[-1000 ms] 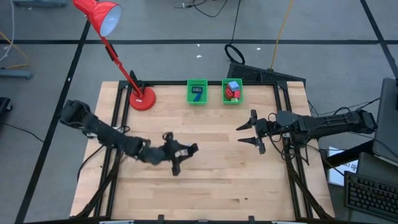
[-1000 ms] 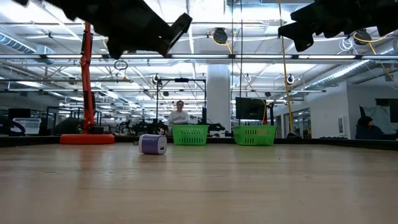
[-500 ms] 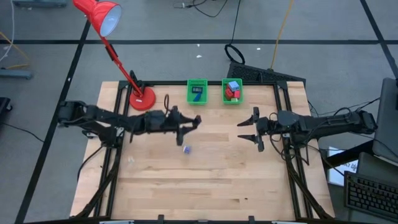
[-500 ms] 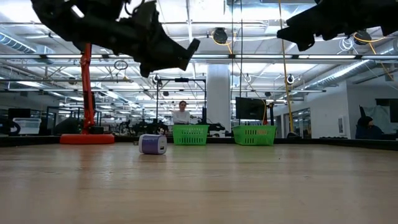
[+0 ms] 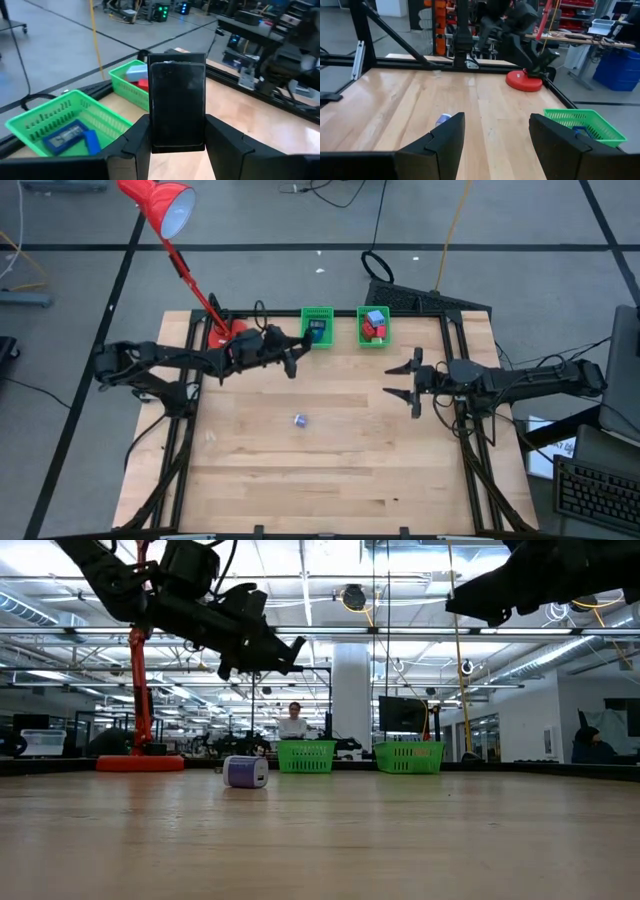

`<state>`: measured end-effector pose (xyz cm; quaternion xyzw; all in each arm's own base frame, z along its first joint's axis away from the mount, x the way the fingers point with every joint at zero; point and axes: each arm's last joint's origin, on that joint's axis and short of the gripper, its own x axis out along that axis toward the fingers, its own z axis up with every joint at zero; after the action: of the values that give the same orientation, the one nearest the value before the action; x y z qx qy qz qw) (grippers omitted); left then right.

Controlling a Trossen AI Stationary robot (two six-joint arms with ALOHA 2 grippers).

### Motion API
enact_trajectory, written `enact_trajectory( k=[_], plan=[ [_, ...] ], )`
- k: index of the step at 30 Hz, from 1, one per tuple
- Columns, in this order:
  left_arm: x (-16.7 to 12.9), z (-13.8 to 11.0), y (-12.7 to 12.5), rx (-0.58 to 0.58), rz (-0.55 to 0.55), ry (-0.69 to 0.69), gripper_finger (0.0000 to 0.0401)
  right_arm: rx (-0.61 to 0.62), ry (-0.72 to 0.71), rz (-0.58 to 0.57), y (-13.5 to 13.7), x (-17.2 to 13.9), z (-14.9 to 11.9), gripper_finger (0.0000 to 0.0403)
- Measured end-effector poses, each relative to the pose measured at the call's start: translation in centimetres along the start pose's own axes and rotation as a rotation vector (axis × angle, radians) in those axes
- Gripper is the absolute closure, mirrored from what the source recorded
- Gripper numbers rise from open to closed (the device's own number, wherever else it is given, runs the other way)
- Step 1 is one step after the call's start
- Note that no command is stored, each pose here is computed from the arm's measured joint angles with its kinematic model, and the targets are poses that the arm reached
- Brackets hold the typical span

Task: Pick & Place Office items
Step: Put the black digital timer into the left green basket

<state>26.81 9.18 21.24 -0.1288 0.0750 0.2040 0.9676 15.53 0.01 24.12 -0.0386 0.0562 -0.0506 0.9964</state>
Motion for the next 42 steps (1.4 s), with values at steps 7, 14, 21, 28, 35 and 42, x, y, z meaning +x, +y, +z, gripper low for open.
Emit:
enact_trajectory(
  k=[7,14,21,28,35,42],
  plan=[
    [0.7,1.6,1.2,0.011,0.052,0.060,0.0252,0.005,-0.042,-0.001,0.0,0.0,0.4,0.0193],
    [1.9,2.3,2.8,-0.023,0.125,0.125,0.0252,0.006,-0.101,-0.006,-0.1,-0.1,1.0,0.0193],
    [4.2,2.3,4.3,-0.063,0.184,0.181,0.0252,-0.017,-0.154,-0.012,-0.1,-0.1,1.5,0.0193],
    [7.1,0.9,5.7,-0.080,0.222,0.251,0.0252,-0.030,-0.164,-0.015,-0.1,-0.1,1.6,0.0193],
    [9.1,-1.5,6.9,-0.133,0.261,0.322,0.0252,-0.031,-0.163,-0.015,-0.1,-0.1,1.6,0.0193],
    [9.5,-2.5,7.2,-0.173,0.312,0.343,0.0251,-0.035,-0.162,-0.015,-0.1,-0.1,1.6,0.0193]
  ],
)
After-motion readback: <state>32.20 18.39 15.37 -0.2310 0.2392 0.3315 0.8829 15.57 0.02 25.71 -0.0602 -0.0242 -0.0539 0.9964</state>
